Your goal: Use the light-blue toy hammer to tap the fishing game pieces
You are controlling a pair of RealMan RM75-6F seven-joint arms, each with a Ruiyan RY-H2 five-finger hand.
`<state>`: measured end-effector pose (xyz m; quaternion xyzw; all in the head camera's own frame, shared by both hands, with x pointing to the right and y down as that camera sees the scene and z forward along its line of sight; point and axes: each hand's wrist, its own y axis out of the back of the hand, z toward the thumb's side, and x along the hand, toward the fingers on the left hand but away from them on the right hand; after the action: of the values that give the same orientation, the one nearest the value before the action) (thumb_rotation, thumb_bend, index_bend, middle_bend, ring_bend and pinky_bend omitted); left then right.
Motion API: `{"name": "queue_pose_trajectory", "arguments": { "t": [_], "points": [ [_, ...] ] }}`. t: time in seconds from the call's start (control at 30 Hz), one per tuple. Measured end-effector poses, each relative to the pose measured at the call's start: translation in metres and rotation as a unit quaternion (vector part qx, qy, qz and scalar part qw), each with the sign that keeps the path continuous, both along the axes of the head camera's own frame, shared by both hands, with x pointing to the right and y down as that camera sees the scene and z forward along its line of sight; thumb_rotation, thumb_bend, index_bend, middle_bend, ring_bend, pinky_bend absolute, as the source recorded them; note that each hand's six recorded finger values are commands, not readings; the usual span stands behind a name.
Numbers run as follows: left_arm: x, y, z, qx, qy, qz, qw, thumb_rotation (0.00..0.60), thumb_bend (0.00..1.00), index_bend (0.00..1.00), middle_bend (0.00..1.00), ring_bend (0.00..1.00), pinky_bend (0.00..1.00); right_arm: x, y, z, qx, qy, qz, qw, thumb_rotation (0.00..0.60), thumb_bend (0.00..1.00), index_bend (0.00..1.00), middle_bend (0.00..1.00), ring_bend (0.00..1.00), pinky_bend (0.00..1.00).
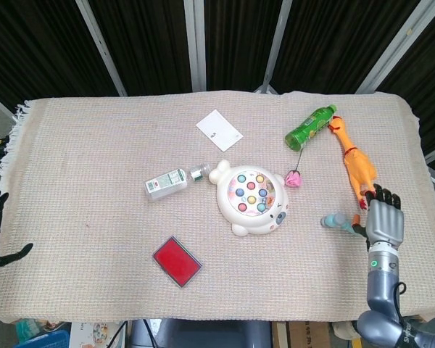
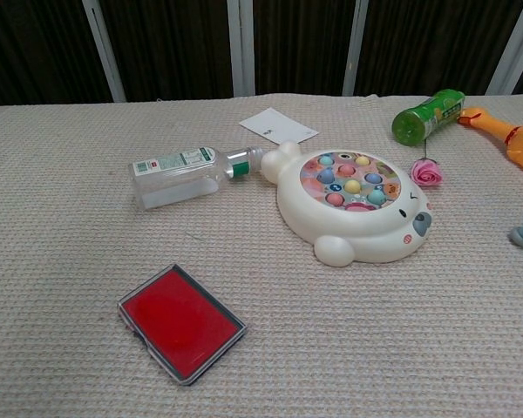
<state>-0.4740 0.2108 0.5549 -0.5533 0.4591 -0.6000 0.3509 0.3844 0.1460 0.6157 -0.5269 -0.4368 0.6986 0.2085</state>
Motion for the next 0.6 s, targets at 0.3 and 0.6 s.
{"name": "queue_pose_trajectory", "arguments": {
  "t": [0.3, 0.6],
  "points": [
    [0.001, 0.006, 0.001, -0.019, 0.004, 0.006, 0.9998, 0.600, 0.01, 0.00, 0.00, 0.00, 0.00, 0.003, 0.002, -0.048, 0.067, -0.020, -0.045, 0.9965, 0.600, 0.43, 0.21, 0.05, 0.00, 0.00],
    [0.003, 0.015, -0.006, -0.034, 0.023, 0.017, 0.9990, 0.600, 0.00, 0.00, 0.00, 0.00, 0.00, 0.012, 0.051, -0.049, 0.105, -0.103, -0.124, 0.9814, 0.600, 0.35, 0.17, 0.00, 0.00, 0.00]
  ]
}}
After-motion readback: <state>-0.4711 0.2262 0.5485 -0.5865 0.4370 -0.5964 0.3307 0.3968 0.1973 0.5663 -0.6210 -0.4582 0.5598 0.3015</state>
